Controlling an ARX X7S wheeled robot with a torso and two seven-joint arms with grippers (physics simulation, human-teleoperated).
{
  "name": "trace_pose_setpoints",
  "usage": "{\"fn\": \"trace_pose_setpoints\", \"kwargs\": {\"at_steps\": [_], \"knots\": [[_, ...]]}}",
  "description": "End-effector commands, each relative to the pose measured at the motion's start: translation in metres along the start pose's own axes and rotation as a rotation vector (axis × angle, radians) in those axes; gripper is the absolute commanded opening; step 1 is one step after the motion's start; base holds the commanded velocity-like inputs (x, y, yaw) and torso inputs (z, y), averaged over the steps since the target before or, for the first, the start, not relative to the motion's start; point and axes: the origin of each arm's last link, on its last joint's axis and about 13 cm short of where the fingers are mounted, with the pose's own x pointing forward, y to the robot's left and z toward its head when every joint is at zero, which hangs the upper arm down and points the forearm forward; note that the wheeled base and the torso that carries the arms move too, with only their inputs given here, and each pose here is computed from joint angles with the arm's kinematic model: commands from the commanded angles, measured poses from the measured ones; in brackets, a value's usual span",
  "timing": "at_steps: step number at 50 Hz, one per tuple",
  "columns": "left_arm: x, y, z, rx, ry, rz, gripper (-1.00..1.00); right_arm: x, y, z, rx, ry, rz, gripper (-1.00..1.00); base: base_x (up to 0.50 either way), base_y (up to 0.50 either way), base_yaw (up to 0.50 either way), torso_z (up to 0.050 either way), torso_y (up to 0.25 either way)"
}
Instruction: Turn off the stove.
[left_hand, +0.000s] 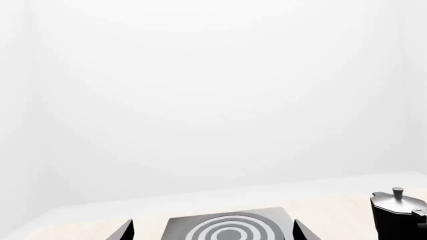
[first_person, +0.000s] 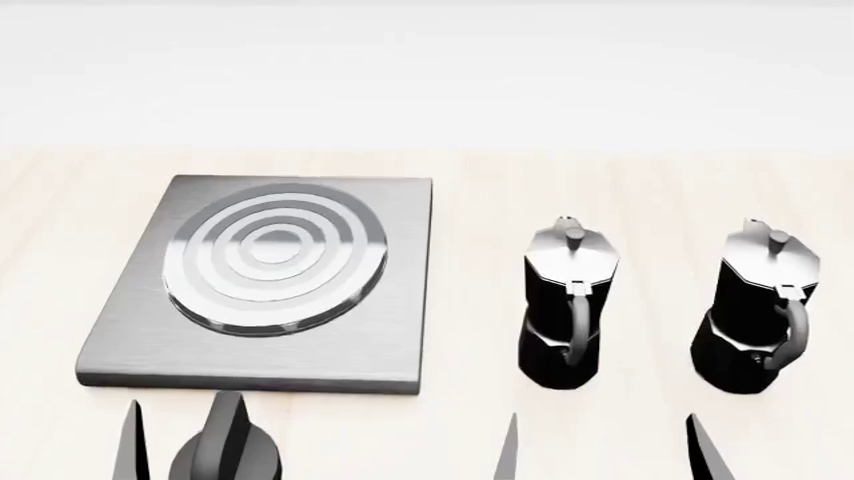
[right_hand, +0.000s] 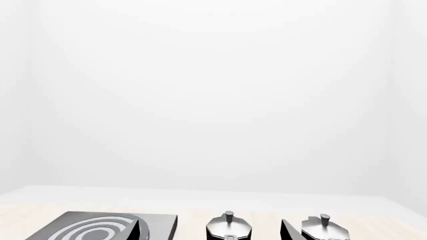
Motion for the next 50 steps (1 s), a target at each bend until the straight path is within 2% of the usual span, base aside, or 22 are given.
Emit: {"fn": "trace_pose_setpoints", "kwargs": {"at_steps": [1,21,50], "knots": [[-0.0005,0.0001,0.0001,0.000,0.000,0.001,1.00,-0.0005,0.0003,-0.0003,0.000,0.002,0.002,1.00,0.14,0.00,0.00,0.000,0.000],[-0.0016,-0.0015,-0.0008,0.001,0.004,-0.015,1.00,-0.0018,0.0008,0.0004,-0.002,-0.008,-0.001,1.00,0.03,0.00,0.00,0.000,0.000],[-0.0011,-0.0019,-0.0017,-0.002,0.007,-0.020,1.00,-0.0019,0.0012,-0.0004,-0.004,-0.008,0.005,1.00,0.00,0.00,0.00,0.000,-0.080]]}}
